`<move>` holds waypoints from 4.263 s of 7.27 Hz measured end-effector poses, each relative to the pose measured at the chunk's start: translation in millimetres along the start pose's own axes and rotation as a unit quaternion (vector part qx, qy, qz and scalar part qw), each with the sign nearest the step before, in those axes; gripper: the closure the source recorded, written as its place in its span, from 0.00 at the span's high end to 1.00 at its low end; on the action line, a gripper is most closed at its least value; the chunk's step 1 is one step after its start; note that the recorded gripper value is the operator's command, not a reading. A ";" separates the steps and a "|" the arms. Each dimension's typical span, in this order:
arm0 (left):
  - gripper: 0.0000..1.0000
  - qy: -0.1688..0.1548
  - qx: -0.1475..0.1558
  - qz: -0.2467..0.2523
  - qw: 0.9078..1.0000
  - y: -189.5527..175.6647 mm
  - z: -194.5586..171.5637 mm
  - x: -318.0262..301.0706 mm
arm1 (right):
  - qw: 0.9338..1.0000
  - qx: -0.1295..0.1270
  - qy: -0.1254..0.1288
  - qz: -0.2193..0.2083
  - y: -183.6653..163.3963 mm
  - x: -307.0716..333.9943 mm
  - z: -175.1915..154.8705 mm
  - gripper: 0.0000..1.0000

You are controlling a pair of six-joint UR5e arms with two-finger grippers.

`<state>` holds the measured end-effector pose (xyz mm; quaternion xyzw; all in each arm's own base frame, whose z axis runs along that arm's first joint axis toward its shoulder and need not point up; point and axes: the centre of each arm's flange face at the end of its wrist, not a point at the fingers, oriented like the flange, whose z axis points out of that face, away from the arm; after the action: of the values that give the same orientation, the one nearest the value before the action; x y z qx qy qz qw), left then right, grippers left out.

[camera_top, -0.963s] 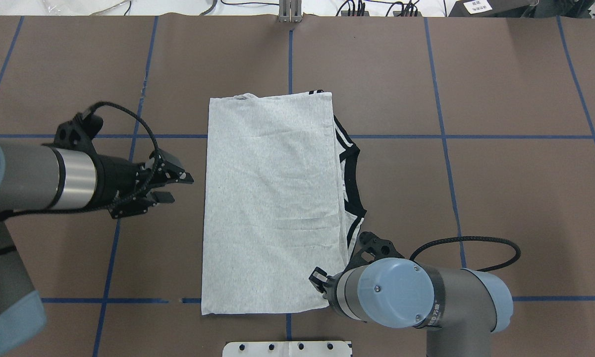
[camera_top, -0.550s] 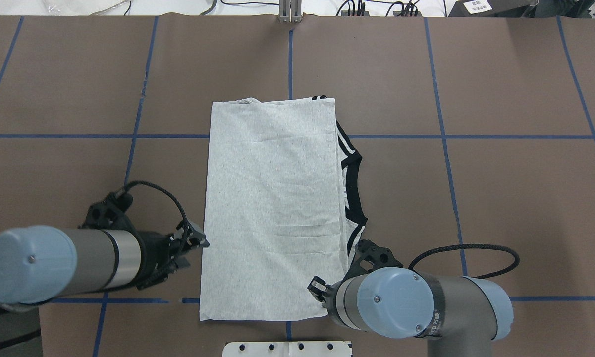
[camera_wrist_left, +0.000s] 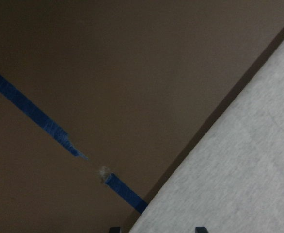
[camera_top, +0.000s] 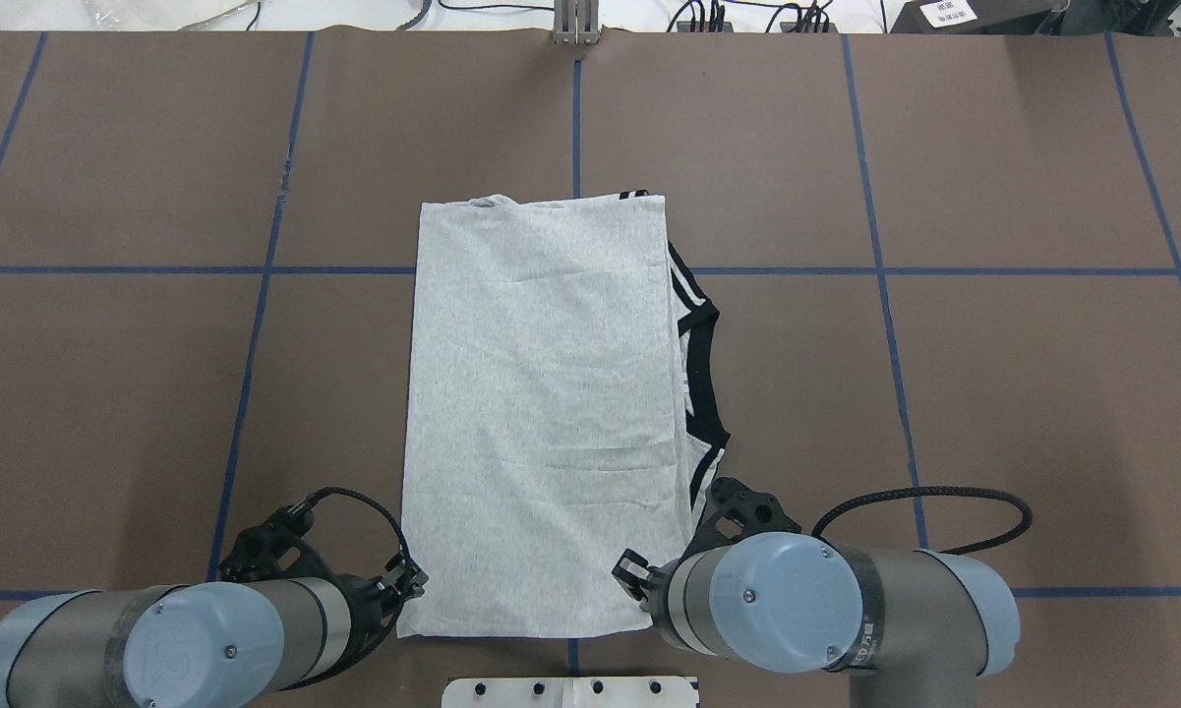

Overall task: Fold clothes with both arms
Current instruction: 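Lower the left gripper to the shirt's near corner beside the right gripper, then grasp the two near corners of the shirt with both grippers, then lift the near edge with both grippers and fold it toward the far edge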

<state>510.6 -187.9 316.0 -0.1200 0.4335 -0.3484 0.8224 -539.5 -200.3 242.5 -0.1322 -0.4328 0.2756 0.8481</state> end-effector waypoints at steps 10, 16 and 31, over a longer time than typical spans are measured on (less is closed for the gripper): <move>0.00 -0.015 -0.009 0.012 1.000 20.9 12.5 -10.4 | 1.000 0.000 -0.001 0.000 -0.4 -0.5 -1.1 0.00; 0.00 0.006 -0.025 0.010 1.000 24.3 -21.3 -1.5 | 1.000 0.003 0.000 0.001 -6.4 5.6 -3.1 0.00; 0.00 0.150 0.110 0.106 0.977 -178.9 -80.1 188.3 | 0.992 0.072 -0.064 0.084 -252.7 -194.0 -54.5 0.20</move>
<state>434.7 -437.3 239.2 0.0708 0.5209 -0.3188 0.7886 -498.1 -517.9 199.0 -0.0885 -0.4526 0.3848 0.7995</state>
